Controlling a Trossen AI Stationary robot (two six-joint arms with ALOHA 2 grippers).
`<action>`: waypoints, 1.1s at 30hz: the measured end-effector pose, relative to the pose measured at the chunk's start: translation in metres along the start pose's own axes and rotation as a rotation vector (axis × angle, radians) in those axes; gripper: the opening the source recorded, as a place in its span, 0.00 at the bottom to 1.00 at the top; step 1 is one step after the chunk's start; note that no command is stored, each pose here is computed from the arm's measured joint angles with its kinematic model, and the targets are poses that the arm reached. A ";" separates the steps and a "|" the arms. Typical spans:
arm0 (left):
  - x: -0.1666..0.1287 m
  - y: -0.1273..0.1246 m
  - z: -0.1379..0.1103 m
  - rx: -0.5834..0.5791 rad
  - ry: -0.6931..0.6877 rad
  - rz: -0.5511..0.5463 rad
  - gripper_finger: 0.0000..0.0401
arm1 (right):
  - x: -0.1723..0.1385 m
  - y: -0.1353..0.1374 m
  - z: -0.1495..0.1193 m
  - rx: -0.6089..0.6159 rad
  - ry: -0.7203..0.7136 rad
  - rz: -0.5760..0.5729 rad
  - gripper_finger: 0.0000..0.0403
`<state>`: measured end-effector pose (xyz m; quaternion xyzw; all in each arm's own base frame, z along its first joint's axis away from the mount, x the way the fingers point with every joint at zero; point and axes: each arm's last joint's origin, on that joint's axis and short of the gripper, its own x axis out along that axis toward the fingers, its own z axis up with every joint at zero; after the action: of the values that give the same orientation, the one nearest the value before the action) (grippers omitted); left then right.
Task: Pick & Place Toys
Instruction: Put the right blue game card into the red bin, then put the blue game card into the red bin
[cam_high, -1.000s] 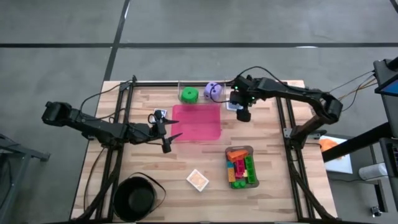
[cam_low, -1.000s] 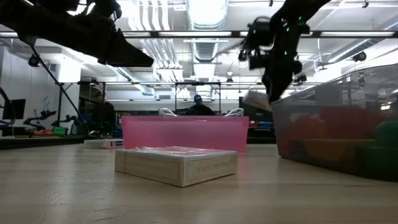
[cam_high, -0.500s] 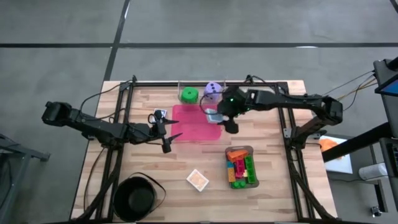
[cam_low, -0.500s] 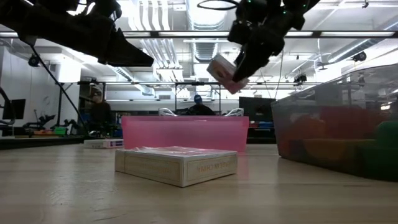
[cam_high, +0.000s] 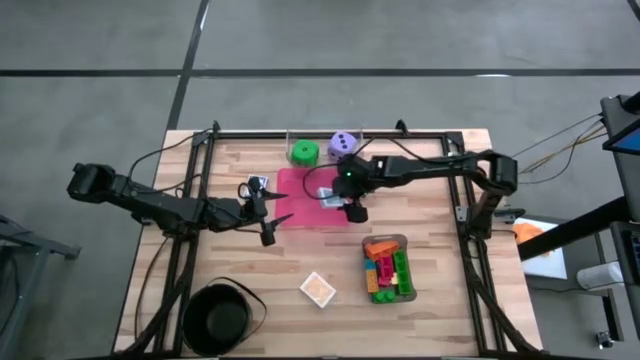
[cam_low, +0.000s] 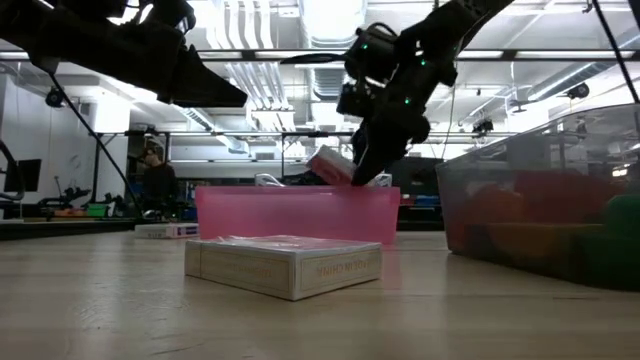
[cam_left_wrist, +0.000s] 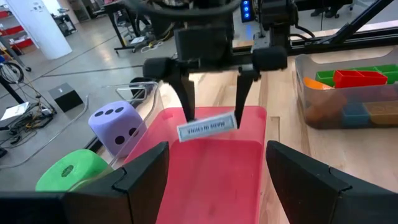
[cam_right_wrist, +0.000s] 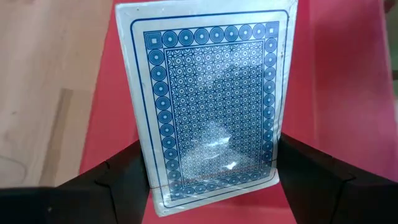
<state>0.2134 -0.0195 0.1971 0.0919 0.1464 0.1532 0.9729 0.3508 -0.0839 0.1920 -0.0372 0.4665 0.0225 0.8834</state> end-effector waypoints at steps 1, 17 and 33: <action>0.000 0.000 0.000 0.000 0.000 0.000 0.67 | 0.003 -0.001 0.000 0.001 0.004 0.001 0.71; 0.000 0.000 0.000 0.002 0.003 0.000 0.67 | -0.001 -0.004 0.012 0.029 -0.039 -0.031 0.90; 0.000 0.000 0.000 0.001 0.002 -0.011 0.67 | -0.004 0.027 0.044 -0.071 -0.698 0.188 0.72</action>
<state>0.2134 -0.0197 0.1969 0.0915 0.1477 0.1479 0.9736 0.3827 -0.0536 0.2184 -0.0148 0.1373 0.1311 0.9817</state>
